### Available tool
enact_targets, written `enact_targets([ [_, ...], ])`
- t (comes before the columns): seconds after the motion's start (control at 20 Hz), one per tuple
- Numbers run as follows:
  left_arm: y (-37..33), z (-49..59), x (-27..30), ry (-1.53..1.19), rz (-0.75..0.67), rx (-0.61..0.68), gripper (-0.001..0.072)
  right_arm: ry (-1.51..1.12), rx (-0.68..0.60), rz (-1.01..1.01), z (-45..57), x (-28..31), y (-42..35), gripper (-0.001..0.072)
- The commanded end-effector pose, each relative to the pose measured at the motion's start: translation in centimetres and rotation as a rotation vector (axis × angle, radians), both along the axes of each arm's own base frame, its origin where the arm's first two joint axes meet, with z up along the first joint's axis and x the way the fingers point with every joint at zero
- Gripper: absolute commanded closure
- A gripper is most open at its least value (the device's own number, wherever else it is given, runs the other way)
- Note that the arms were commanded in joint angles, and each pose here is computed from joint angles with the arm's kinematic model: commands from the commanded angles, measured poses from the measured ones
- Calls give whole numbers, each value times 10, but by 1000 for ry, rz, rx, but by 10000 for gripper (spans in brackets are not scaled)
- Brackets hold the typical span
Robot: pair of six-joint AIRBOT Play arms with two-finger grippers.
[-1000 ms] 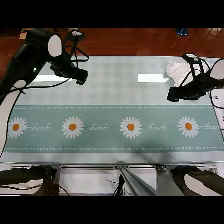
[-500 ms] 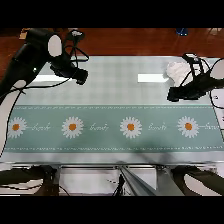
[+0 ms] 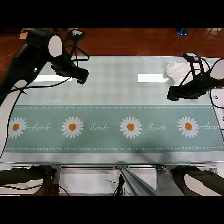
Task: Fold the shirts.
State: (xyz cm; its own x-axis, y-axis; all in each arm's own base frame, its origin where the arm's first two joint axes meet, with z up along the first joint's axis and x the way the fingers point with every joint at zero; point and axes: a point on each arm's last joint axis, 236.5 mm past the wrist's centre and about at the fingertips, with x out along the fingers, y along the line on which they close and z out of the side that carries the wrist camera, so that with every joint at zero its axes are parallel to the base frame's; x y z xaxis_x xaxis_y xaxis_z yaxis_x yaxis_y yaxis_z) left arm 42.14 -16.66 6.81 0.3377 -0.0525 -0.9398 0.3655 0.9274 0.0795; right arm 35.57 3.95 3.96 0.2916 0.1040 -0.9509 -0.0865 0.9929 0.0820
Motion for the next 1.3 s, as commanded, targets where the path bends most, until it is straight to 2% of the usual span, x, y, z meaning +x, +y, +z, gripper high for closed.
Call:
enact_targets([
  [0.0, -5, -4, 8, -21, -5, -9, -3, -162, 13, -16, 15, 36, 2, 113],
  [0.1, -6, -10, 11, -13, -7, -5, -3, -289, -41, -10, 28, 62, -9, 115],
  [0.25, -2, -23, 16, -1, -72, 35, -3, -578, -201, -217, 72, 114, -77, 115],
  [0.35, 4, -23, 16, 7, -58, 37, -4, -661, -242, -366, 78, 129, -128, 115],
  [0.5, 8, -12, 16, -10, -13, 15, -4, -560, -217, -546, 25, 126, -192, 115],
  [0.7, 4, -4, 5, 2, -3, 7, -4, -493, -60, -735, -39, 131, -228, 115],
  [1.05, 0, -4, -4, 25, -18, 17, -2, -402, -26, -758, -126, 141, -233, 123],
  [1.1, -2, -3, -3, 18, -21, 14, -3, -409, 5, -773, -133, 145, -228, 156],
  [1.15, -2, -3, -2, 11, -23, 12, -2, -426, 37, -788, -132, 151, -222, 338],
  [1.2, -2, -2, -1, 9, -23, 11, -1, -459, 68, -796, -124, 159, -217, 655],
  [1.25, -2, 1, -2, 3, -24, 8, -1, -495, 91, -799, -108, 166, -212, 689],
])
